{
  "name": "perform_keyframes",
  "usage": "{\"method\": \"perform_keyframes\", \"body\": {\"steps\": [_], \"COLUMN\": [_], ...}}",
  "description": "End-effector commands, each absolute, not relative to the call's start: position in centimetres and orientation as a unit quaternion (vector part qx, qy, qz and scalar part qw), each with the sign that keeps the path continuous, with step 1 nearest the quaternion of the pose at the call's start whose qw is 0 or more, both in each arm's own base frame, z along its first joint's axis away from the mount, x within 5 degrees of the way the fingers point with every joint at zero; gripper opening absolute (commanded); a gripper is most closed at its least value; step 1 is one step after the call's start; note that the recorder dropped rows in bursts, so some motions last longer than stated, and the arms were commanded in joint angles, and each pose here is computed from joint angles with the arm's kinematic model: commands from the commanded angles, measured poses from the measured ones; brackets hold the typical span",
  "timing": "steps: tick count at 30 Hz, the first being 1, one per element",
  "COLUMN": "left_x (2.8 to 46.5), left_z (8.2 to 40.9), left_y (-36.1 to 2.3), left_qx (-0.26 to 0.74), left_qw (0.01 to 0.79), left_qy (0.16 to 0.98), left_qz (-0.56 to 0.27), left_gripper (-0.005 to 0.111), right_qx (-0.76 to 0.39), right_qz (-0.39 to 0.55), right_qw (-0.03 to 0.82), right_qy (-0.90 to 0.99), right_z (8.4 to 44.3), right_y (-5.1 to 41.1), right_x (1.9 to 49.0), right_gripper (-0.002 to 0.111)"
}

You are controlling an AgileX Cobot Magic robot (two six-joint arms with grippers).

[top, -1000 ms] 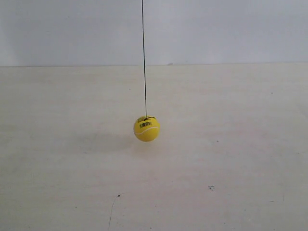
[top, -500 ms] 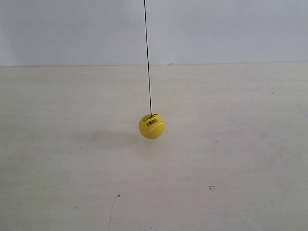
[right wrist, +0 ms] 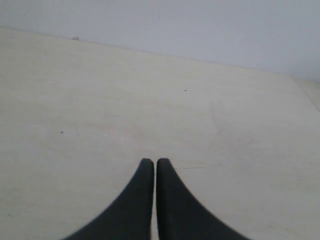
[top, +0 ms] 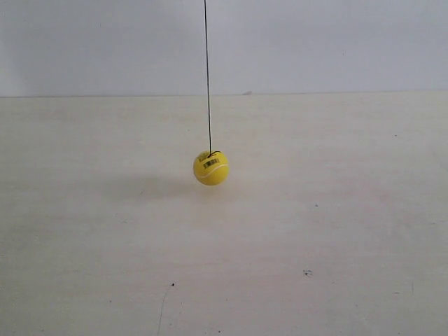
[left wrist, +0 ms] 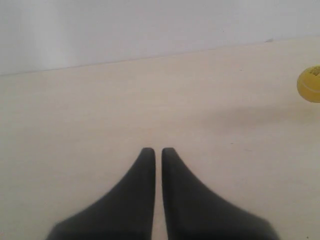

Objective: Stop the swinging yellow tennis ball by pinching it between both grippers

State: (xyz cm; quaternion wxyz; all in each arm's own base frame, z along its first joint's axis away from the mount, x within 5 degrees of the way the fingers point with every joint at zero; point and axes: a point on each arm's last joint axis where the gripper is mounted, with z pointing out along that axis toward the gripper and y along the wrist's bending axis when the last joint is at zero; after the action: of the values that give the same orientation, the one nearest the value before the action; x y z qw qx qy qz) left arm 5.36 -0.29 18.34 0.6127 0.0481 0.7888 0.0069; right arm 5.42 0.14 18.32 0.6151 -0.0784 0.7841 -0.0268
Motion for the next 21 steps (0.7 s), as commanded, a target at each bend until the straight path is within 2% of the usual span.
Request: {"method": "perform_keyframes", "body": {"steps": [1, 21], "left_x": [5.36, 5.44], "left_z": [18.28, 18.62], "left_y": [-0.27, -0.27], "left_qx": [0.043, 0.042], "left_qw": [0.614, 0.629], "left_qy": [0.788, 0.776], "left_qz": [0.005, 0.006], "left_gripper": [0.005, 0.005], "right_qx": [-0.078, -0.078], "right_qz": [-0.027, -0.027], "right_qw": [0.619, 0.62], "right_qy": [0.781, 0.78], "right_z": [18.41, 18.44], "right_y": [0.14, 0.14], "right_x": [5.4, 5.41], "right_gripper": [0.0, 0.0]}}
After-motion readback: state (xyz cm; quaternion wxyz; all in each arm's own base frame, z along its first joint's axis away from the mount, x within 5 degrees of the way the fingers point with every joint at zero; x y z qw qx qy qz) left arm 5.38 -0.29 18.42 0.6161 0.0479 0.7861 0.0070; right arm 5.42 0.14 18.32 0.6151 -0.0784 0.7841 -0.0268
